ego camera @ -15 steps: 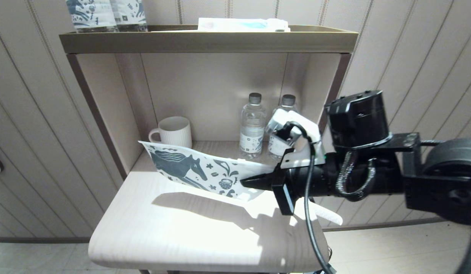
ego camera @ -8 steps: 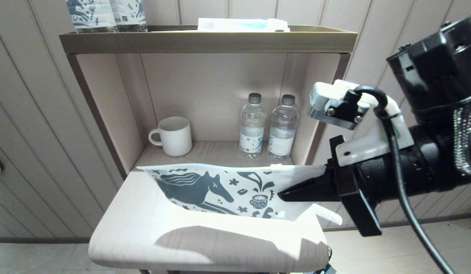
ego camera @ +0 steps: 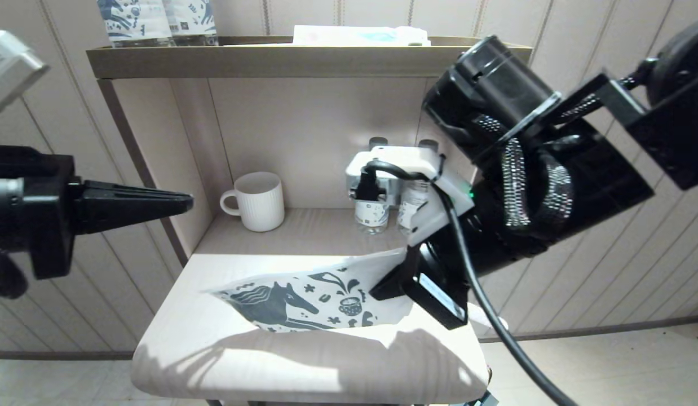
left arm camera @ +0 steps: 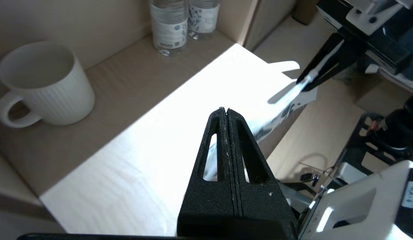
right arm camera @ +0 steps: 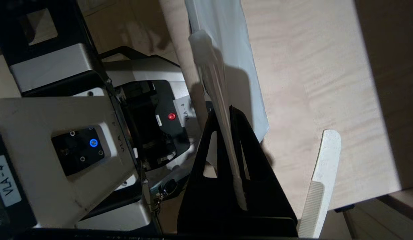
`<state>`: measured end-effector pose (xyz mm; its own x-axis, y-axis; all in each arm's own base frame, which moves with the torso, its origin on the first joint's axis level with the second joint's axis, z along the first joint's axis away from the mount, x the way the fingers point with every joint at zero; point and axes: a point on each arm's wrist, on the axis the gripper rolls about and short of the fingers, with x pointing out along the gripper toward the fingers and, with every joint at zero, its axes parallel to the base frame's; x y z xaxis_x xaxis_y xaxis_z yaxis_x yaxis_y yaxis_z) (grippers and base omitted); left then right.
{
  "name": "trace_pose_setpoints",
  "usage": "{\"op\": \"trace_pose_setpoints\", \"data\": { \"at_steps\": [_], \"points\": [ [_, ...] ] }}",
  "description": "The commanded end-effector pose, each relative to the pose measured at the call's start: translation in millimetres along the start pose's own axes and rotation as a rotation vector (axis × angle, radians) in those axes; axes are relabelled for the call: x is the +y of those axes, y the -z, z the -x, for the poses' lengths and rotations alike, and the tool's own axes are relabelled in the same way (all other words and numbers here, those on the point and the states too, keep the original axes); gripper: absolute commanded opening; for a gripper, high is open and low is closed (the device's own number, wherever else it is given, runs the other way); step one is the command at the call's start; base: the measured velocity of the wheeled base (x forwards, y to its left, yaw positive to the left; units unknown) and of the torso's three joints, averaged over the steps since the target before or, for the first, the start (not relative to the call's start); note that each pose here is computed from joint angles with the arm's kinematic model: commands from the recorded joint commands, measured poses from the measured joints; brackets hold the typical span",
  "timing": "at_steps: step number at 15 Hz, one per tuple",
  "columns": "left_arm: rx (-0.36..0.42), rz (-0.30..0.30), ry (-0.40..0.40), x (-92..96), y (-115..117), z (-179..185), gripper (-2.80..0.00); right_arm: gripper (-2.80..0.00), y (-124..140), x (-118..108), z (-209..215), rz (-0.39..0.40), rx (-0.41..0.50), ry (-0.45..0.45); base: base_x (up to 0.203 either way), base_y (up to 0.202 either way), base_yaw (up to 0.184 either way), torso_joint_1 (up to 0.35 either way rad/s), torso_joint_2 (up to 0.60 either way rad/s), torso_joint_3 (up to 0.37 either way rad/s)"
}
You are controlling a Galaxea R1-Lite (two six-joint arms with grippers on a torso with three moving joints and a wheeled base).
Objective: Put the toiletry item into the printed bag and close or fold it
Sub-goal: Open the storage bag
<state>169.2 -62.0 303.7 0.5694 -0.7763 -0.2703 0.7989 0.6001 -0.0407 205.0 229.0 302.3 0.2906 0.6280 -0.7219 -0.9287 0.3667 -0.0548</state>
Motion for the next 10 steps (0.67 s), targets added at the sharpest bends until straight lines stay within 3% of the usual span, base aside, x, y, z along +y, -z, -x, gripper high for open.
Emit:
{"op": "trace_pose_setpoints", "data": {
  "at_steps": [1, 6, 10],
  "points": [
    [0.064, 0.033, 0.040, 17.1, 3, -33, -2.80, -2.80, -8, -6, -31, 0.002, 0.034, -0.017, 0.000, 0.000, 0.000, 0.000, 0.00, 0.000],
    [0.063, 0.019, 0.115, 15.4, 16, -38, -2.80, -2.80, -23, -1, -47, 0.052, -0.053, -0.010, 0.000, 0.000, 0.000, 0.000, 0.00, 0.000],
    [0.016, -0.017, 0.117, 12.3, 14, -33, -2.80, -2.80, -42, 2, -43, 0.094, -0.207, 0.095, 0.000, 0.000, 0.000, 0.000, 0.00, 0.000]
  ]
}}
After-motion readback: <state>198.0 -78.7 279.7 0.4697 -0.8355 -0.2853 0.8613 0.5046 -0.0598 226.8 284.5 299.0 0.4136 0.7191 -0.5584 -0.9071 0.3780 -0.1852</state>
